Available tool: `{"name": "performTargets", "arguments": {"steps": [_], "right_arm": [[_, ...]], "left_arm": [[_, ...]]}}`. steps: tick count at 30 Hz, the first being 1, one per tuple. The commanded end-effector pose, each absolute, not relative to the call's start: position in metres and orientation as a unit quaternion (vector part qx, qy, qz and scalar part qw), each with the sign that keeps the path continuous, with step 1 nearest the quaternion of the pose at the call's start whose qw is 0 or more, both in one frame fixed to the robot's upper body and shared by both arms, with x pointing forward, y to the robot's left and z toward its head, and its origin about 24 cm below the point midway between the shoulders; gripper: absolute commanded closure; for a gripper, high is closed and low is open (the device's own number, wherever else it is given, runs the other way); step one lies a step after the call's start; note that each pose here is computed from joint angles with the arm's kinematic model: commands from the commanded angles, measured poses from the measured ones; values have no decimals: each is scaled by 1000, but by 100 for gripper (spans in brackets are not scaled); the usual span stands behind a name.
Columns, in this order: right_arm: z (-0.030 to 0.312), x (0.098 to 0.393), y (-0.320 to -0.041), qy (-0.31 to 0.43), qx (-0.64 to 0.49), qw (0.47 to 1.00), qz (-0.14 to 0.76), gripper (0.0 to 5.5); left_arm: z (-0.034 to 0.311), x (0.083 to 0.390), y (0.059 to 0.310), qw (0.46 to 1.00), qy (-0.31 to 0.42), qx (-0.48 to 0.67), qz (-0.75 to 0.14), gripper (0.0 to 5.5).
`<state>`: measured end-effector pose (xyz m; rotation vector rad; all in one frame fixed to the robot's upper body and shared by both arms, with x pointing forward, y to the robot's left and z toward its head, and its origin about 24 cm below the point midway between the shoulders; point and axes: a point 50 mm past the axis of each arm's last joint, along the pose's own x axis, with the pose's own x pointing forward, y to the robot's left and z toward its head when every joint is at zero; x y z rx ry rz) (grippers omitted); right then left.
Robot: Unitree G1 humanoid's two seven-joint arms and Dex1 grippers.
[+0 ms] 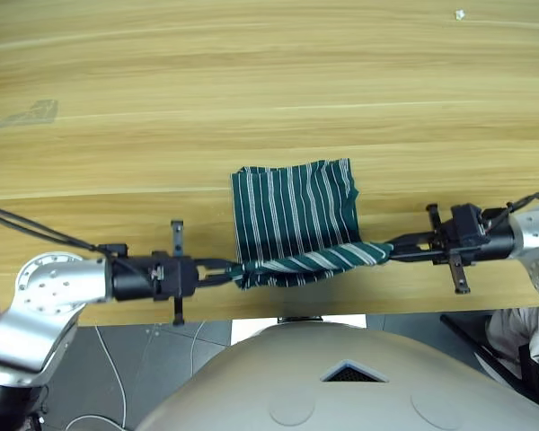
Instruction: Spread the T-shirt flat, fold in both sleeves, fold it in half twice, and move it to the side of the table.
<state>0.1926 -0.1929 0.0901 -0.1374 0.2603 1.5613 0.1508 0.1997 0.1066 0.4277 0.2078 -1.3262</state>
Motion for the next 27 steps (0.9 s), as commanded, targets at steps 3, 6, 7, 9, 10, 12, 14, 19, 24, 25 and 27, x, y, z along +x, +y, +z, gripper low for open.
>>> {"name": "performTargets", "arguments": {"steps": [3, 6, 7, 9, 10, 12, 14, 19, 24, 25, 27], "right_arm": [[95, 254, -169, 35, -111, 752, 649, 550], [90, 267, -164, 22, -118, 768, 629, 550], [86, 269, -164, 23, -119, 771, 625, 550], [80, 271, -162, 28, -122, 774, 621, 550], [77, 272, -162, 29, -127, 776, 618, 550], [73, 274, -162, 34, -128, 778, 615, 550], [71, 276, -164, 40, -130, 781, 610, 550], [64, 280, -171, 48, -133, 796, 589, 550], [64, 294, -178, 30, -142, 849, 508, 451], [65, 296, -179, 23, -141, 859, 491, 431], [67, 302, -180, 8, -144, 874, 465, 398]], "left_arm": [[102, 199, 205, 846, 77, 204, -486, 544], [99, 205, 204, 858, 77, 207, -464, 544], [98, 206, 204, 861, 76, 202, -460, 544], [95, 208, 204, 867, 79, 195, -452, 544], [93, 209, 205, 871, 81, 192, -445, 544], [88, 213, 207, 880, 89, 187, -427, 544], [85, 218, 209, 887, 96, 186, -412, 544], [80, 228, 214, 905, 107, 176, -373, 544], [80, 252, 224, 956, 96, 134, -241, 504], [83, 255, 224, 963, 87, 120, -226, 504], [86, 256, 225, 969, 79, 105, -208, 504]]}}
